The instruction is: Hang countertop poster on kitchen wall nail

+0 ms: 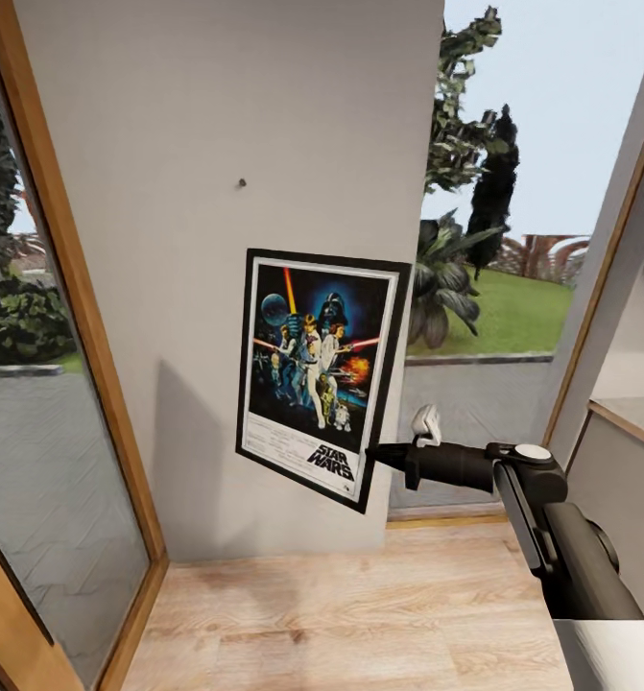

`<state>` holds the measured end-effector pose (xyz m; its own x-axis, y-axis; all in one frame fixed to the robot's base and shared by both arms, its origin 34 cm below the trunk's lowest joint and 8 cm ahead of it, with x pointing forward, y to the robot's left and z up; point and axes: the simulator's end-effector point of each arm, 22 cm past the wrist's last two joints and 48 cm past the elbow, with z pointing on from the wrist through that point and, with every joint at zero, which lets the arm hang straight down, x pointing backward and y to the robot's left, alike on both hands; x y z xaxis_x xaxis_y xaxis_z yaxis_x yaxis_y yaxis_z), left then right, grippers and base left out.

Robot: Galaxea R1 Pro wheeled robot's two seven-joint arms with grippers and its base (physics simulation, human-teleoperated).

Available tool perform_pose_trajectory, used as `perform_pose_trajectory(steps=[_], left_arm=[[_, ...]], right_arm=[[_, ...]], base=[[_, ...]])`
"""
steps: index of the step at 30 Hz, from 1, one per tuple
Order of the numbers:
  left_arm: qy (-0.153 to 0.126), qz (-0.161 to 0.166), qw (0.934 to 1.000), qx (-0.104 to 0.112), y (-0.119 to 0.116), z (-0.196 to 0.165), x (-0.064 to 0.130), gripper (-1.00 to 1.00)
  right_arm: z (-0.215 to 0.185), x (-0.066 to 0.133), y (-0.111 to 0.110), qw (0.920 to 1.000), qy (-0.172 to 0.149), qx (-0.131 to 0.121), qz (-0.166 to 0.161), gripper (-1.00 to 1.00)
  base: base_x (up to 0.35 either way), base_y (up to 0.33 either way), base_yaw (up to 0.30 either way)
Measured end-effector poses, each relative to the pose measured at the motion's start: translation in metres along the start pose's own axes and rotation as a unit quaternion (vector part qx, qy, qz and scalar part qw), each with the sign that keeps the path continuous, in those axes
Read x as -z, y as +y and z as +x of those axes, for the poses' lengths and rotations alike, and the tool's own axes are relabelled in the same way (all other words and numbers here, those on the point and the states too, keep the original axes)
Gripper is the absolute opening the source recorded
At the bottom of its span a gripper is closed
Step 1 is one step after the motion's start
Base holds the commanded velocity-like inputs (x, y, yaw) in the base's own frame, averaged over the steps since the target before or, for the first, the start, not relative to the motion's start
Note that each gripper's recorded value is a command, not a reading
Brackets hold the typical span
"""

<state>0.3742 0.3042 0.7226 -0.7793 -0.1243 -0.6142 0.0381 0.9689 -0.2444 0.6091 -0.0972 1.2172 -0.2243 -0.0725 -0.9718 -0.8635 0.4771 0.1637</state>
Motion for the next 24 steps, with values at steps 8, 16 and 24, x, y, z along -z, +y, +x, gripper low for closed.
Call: perform_pose_trajectory(steps=[8, 16, 24], left_arm=[[0.020, -0.001, 0.9998, 0.007, 0.003, 0.020, 0.002, 1.00], [0.045, -0.009, 0.9989, 0.008, 0.018, 0.041, 0.009, 1.00], [0.052, -0.013, 0.9985, 0.007, 0.023, 0.046, 0.011, 1.00]], right_arm=[[-0.058, -0.005, 0.005, 0.9994, -0.014, 0.030, -0.010, -1.00], [-0.150, -0.011, 0.037, 0.9972, -0.010, 0.052, -0.052, -1.00], [-0.217, -0.032, 0.031, 0.9967, 0.007, 0.056, -0.059, -1.00]], base=[[0.001, 0.000, 0.000], [0.000, 0.000, 0.000], [0.000, 0.000, 0.000]])
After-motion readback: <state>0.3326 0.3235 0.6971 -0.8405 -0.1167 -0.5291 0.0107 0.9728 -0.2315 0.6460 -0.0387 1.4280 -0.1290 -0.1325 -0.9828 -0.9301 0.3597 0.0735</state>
